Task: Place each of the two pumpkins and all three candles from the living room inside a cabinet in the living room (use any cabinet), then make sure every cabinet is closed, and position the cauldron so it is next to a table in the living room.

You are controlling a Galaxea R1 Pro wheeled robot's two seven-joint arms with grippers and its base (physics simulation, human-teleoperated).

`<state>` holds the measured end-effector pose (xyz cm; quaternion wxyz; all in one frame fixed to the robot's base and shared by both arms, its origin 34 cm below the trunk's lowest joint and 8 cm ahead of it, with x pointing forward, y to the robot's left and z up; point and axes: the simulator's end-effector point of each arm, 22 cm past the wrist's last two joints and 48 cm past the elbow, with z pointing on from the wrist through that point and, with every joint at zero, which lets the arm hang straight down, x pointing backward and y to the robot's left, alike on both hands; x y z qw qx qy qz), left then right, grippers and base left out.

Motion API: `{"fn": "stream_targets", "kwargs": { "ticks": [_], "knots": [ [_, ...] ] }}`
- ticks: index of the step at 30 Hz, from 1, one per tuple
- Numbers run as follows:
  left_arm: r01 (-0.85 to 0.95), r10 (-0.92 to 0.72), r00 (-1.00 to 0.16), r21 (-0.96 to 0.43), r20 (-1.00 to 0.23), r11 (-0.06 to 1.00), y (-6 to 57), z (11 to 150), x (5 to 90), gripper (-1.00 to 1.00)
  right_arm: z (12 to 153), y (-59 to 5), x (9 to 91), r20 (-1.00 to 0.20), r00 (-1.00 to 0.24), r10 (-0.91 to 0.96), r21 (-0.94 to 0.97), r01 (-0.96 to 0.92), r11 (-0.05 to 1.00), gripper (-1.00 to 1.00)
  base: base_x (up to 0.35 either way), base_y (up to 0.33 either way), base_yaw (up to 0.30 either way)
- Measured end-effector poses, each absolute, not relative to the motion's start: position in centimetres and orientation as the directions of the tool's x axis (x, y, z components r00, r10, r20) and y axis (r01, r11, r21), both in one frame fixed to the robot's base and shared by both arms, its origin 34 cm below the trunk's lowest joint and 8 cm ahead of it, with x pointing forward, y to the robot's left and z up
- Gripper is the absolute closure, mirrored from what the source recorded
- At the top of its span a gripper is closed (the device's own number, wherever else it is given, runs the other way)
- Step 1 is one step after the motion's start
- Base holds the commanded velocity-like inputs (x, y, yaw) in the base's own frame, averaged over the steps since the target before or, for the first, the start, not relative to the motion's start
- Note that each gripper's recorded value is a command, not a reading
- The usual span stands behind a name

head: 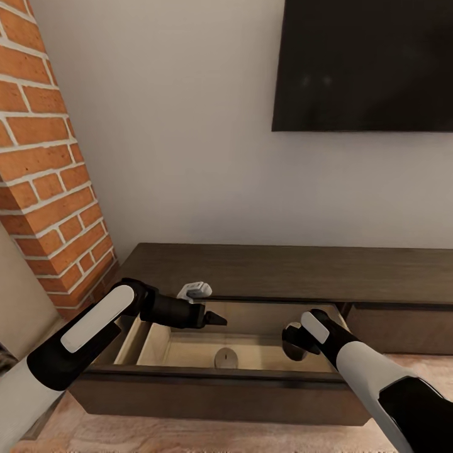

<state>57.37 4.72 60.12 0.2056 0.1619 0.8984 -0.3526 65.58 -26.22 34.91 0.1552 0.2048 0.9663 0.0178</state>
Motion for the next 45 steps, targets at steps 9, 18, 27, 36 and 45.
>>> {"fn": "stream_targets", "kwargs": {
  "ticks": [9, 18, 27, 36, 45],
  "knots": [
    [0.431, 0.146, -0.867, -0.570, -0.477, 0.700, 4.7, 59.7, 57.4, -1.00, 34.6, -26.1, 65.9, -0.306, -0.860, 0.407, 0.102, 0.396, 0.913, 1.00, 0.000, 0.000, 0.000],
    [0.420, 0.146, -0.876, -0.578, -0.459, 0.700, 4.7, 58.6, 57.6, -1.00, 33.9, -26.5, 67.0, -0.352, -0.831, 0.431, 0.108, 0.421, 0.901, 1.00, 0.000, 0.000, 0.000],
    [0.410, 0.149, -0.886, -0.590, -0.440, 0.696, 4.6, 57.4, 57.8, -1.00, 32.2, -26.4, 66.6, -0.334, -0.840, 0.428, 0.096, 0.422, 0.902, 1.00, 0.000, 0.000, 0.000],
    [0.414, 0.150, -0.883, -0.591, -0.444, 0.692, 4.5, 57.6, 57.7, -1.00, 32.2, -26.2, 66.6, -0.333, -0.841, 0.425, 0.095, 0.419, 0.903, 1.00, 0.042, 0.000, 0.000],
    [0.414, 0.149, -0.884, -0.591, -0.444, 0.692, 4.5, 57.6, 57.7, -1.00, 32.2, -26.3, 66.6, -0.333, -0.842, 0.424, 0.094, 0.418, 0.903, 1.00, 0.059, 0.000, 0.000]
  ]
}}
